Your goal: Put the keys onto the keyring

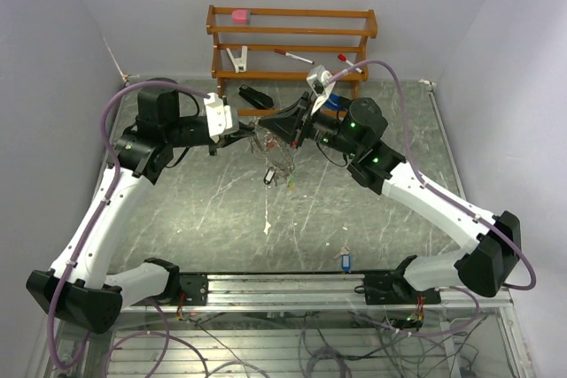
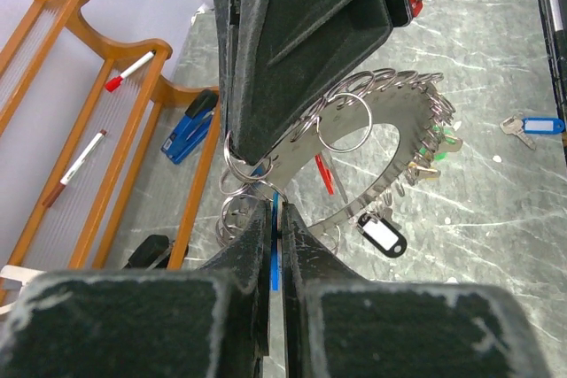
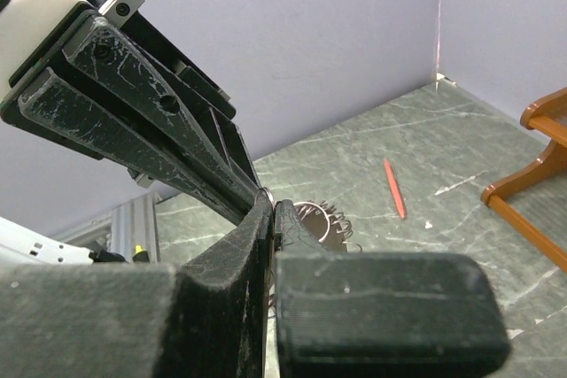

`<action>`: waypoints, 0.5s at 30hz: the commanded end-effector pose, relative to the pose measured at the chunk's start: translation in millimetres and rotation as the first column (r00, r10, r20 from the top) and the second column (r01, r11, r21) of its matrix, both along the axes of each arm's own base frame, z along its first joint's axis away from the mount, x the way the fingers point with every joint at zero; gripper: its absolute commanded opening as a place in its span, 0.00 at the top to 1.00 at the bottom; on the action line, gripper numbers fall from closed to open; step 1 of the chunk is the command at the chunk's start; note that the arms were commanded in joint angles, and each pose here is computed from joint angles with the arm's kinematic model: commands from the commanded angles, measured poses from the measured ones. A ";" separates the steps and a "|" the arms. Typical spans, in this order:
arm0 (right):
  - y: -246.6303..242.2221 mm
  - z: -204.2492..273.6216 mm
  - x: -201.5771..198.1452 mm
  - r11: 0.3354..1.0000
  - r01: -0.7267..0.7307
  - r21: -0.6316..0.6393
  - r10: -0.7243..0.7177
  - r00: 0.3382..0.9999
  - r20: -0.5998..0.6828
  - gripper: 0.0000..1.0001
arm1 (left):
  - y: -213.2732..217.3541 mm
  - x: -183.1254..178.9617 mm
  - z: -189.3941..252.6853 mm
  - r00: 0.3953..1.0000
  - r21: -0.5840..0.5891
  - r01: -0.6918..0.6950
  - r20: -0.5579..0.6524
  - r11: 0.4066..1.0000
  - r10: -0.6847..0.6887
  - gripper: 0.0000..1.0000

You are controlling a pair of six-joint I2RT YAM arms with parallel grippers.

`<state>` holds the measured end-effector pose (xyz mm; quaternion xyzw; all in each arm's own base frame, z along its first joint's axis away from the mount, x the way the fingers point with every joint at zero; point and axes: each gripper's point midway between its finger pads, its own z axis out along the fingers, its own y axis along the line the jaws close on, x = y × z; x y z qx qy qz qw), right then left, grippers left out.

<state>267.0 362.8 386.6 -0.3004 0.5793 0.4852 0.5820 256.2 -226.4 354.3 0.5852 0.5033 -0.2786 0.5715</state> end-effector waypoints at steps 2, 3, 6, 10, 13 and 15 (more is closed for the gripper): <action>4.1 15.2 3.2 1.000 -0.005 0.022 0.005 1.000 0.016 1.00 | -2.3 -9.2 18.5 0.998 -0.012 0.034 0.045 0.999 -0.034 0.93; 5.2 14.4 2.5 1.000 -0.012 0.020 0.012 1.000 0.012 1.00 | -2.3 -8.8 19.1 0.998 -0.014 0.034 0.044 0.999 -0.033 0.93; 7.1 10.0 2.5 1.000 -0.019 0.007 0.019 1.000 0.001 1.00 | -2.2 -7.4 21.1 0.998 -0.015 0.027 0.048 1.000 -0.026 0.93; 6.6 5.6 3.5 1.000 -0.010 -0.008 0.010 1.000 -0.010 1.00 | -1.1 -5.7 23.0 0.998 -0.008 0.018 0.059 1.000 -0.018 0.93; 4.4 5.3 5.7 1.000 0.011 -0.009 -0.011 1.000 -0.016 1.00 | -1.0 -6.2 23.0 0.998 -0.007 0.019 0.057 1.000 -0.019 0.93; 2.1 6.3 8.7 0.999 0.035 0.000 -0.035 0.999 -0.031 1.00 | -0.7 -5.7 22.3 0.998 -0.005 0.017 0.058 1.000 -0.016 0.93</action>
